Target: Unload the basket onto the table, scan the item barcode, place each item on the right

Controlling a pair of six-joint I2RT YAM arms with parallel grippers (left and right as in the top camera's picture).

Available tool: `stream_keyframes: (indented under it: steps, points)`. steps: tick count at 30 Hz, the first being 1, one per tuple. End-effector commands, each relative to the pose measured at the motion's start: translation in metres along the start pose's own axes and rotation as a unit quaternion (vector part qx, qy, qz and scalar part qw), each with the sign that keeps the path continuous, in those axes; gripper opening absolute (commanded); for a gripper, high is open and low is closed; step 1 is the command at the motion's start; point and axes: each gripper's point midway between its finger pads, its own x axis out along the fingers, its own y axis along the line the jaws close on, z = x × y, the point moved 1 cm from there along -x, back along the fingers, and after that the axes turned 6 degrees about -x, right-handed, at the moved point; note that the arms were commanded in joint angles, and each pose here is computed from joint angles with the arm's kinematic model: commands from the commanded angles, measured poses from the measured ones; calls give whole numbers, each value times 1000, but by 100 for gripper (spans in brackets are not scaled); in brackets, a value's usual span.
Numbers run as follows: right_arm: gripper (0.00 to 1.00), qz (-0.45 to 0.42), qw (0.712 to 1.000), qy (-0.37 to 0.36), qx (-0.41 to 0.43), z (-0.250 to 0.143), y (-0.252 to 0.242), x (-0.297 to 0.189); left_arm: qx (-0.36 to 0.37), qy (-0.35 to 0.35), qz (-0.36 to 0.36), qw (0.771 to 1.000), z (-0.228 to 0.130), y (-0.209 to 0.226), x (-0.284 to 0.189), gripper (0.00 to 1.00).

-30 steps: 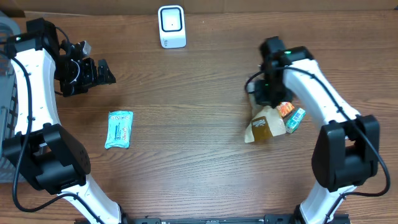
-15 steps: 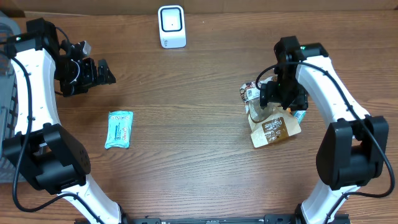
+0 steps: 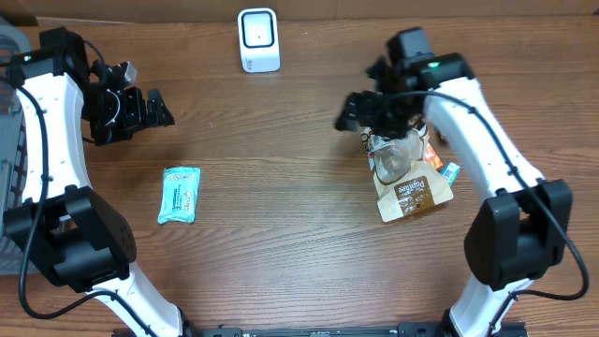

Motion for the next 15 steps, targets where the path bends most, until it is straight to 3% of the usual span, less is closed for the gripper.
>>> stream_keyframes:
  steps: [1, 8, 11, 15]
  points:
    - [90, 35, 999, -9, 8, 0, 36, 16, 4, -20, 0, 1000, 3, -4, -13, 100]
    - [94, 21, 1000, -17, 3, -9, 63, 50, 5, -24, -1, 1000, 5, -4, -13, 100]
    - [96, 17, 1000, -15, -4, -12, 67, 53, 12, -65, -10, 998, 25, -7, -15, 100]
    - [97, 16, 1000, -15, -7, -13, 68, 54, -36, -78, -24, 996, 31, -11, -16, 100]
